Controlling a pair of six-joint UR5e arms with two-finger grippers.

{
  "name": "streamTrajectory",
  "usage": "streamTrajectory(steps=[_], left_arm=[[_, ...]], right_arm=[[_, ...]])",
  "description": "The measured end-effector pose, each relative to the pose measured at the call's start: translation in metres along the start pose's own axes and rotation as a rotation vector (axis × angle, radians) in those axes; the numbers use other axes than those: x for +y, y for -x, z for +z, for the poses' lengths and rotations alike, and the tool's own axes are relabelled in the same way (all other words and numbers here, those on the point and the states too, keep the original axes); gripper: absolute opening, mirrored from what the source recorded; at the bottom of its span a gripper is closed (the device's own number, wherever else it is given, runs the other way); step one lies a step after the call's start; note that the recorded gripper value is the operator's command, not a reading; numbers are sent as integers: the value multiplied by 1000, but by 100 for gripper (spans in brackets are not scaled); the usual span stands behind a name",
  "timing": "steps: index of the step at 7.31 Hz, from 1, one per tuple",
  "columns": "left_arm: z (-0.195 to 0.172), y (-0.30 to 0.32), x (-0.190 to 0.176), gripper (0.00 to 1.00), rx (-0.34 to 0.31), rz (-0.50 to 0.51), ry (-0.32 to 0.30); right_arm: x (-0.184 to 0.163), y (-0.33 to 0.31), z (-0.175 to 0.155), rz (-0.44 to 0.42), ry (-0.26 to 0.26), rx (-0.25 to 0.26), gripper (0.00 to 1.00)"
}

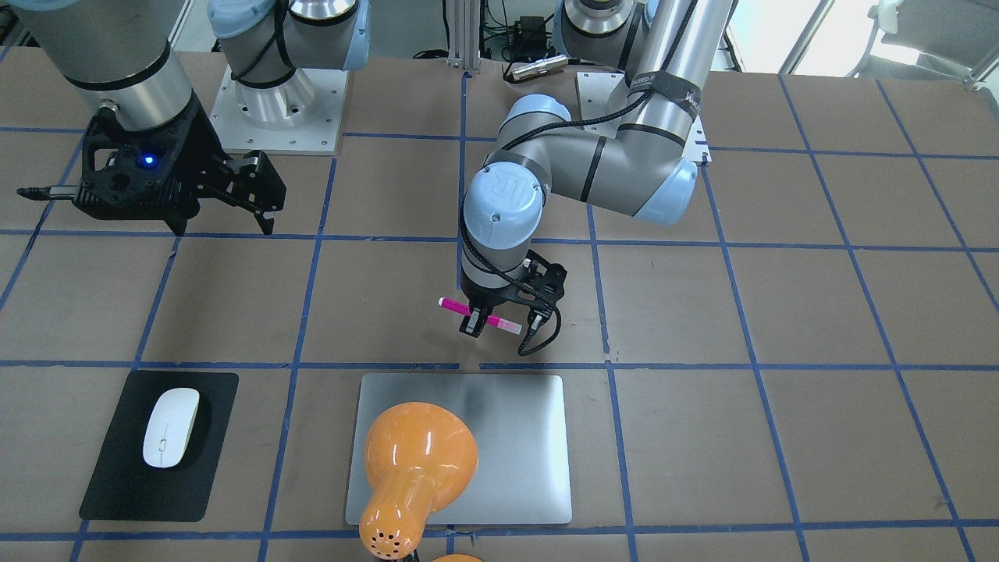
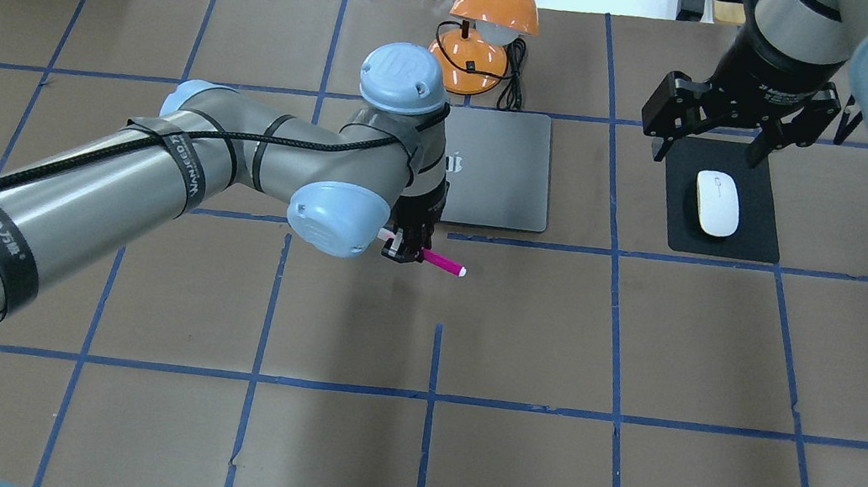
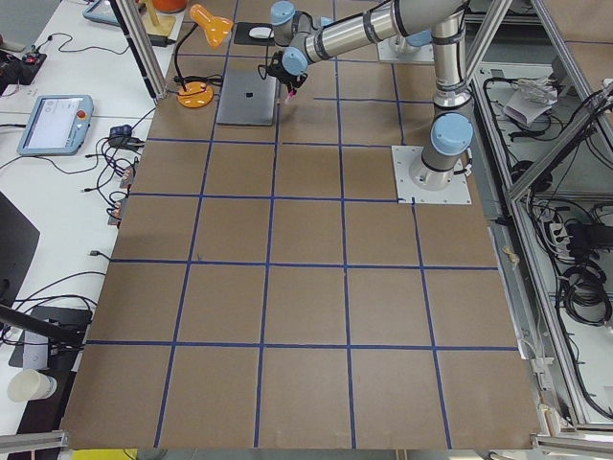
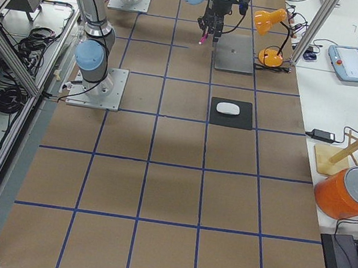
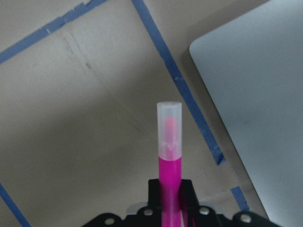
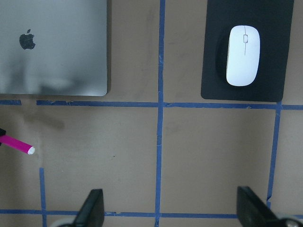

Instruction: Place pen and mouse around notebook

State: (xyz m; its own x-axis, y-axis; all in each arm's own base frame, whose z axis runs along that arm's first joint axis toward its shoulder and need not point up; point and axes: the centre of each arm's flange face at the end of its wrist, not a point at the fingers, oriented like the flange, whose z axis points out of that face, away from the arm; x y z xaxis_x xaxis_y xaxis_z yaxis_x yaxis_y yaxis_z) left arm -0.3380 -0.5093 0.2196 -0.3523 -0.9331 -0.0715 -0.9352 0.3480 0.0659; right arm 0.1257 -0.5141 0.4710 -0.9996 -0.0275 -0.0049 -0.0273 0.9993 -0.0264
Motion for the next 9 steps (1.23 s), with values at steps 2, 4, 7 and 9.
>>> streamTrajectory(steps=[2,4,7,9], left_arm=[[17,-3,9,0,-10,-41,2],[23,-7,13,0,0,-82,21],[29,-11,16,0,8,-132,47],[36,-12,16,0,-2,-150,47]], right_arm=[[0,0,0,5,1,-1,100],[0,0,0,8,1,-2,100],[0,1,1,5,2,-5,100],[0,1,1,7,4,-2,100]])
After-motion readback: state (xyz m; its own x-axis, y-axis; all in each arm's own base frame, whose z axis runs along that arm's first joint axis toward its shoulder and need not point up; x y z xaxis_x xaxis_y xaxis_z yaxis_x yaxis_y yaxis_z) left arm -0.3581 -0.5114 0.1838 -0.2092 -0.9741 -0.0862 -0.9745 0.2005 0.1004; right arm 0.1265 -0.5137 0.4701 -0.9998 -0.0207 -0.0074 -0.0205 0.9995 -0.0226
